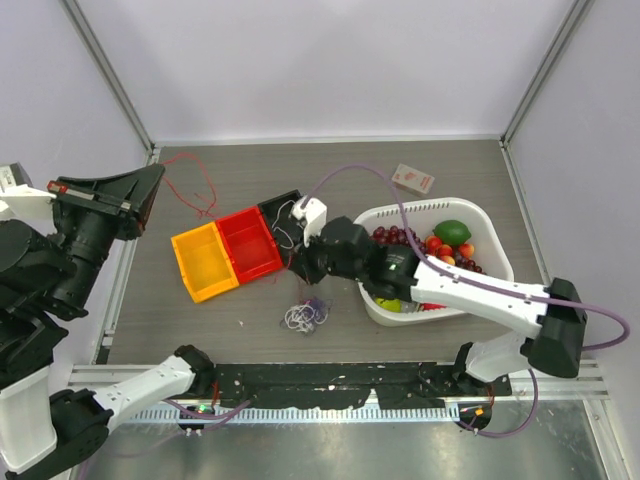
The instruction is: Untangle the cables
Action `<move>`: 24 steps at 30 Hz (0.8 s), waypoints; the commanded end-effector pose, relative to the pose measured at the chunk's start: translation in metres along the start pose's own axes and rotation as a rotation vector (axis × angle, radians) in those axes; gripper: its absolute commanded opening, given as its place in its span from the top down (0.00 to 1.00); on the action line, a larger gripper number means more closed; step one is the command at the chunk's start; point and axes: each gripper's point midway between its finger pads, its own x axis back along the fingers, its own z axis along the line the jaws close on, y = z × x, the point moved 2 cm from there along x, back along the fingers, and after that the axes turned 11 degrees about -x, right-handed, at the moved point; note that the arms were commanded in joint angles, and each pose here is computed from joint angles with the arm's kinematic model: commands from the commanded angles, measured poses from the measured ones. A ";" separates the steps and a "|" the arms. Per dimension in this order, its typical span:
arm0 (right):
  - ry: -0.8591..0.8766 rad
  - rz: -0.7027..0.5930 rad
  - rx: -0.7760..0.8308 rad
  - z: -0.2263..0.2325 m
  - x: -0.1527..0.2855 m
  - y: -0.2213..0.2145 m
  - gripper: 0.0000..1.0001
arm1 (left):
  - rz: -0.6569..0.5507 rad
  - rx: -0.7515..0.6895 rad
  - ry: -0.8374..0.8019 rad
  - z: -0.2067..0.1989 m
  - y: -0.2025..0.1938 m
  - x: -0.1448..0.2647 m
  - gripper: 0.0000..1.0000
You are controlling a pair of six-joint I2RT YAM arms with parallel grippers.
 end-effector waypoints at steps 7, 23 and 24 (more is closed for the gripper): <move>0.061 -0.264 -0.032 0.016 0.062 0.067 0.99 | 0.195 -0.107 -0.009 0.005 -0.046 -0.014 1.00; 0.113 0.059 -0.146 0.028 0.068 0.058 0.99 | 0.676 -0.250 0.021 0.091 -0.181 -0.026 1.00; 0.111 0.073 -0.166 0.027 0.069 0.060 0.99 | 0.683 -0.244 0.004 0.094 -0.185 -0.024 1.00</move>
